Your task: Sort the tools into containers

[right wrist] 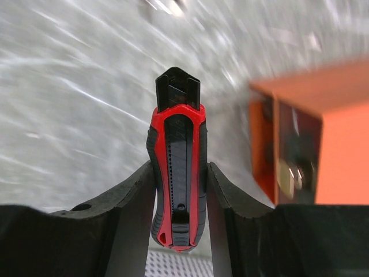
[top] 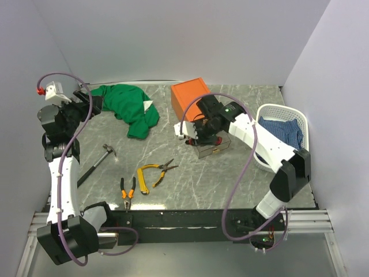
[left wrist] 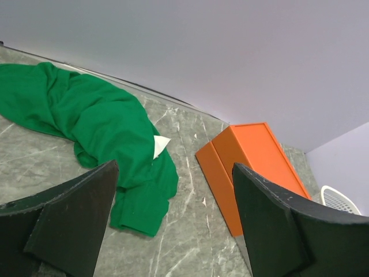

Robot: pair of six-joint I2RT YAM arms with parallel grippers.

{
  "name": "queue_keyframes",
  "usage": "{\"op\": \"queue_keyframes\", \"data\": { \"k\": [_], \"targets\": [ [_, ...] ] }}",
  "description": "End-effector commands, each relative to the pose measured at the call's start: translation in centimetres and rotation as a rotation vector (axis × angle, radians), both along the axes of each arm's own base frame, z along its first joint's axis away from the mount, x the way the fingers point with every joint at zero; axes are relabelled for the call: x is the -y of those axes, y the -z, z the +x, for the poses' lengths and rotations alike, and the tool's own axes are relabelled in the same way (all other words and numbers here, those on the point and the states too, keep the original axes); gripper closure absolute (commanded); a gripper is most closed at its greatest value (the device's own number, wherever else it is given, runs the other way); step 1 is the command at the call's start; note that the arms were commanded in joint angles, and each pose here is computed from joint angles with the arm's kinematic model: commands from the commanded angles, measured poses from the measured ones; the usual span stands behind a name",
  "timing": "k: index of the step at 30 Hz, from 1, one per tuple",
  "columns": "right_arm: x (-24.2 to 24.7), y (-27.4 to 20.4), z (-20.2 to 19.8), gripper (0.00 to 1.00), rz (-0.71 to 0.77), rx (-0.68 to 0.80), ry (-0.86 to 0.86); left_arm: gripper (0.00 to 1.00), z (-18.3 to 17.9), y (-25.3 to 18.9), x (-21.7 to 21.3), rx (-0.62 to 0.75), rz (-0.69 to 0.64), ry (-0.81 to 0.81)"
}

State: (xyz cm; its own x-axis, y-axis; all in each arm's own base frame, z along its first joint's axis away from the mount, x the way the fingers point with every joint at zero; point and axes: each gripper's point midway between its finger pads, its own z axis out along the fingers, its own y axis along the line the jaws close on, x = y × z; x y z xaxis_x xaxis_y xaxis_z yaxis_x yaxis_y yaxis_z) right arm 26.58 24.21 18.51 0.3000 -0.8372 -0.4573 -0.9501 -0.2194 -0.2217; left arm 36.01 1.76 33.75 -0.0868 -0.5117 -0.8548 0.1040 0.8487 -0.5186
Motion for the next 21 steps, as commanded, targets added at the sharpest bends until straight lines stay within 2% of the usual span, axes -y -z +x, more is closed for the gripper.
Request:
{"op": "queue_keyframes", "data": {
  "k": [1, 8, 12, 21],
  "targets": [
    [2.3, 1.6, 5.9, 1.00, -0.093, 0.120, 0.113, 0.14, 0.0, -3.0, 0.3, 0.084, 0.018, 0.022],
    [4.6, 4.4, 9.8, 1.00, -0.167, 0.134, 0.153, 0.14, -0.2, -2.2, 0.2, 0.064, 0.025, 0.014],
    [4.3, 4.8, 11.6, 1.00, -0.154, 0.098, 0.216, 0.14, -0.2, -2.0, -0.1, 0.061, 0.030, 0.007],
    [3.8, 7.0, 11.0, 1.00, -0.148, -0.040, 0.335, 0.14, -0.1, -1.4, -0.5, 0.053, 0.023, -0.002]
  ]
}}
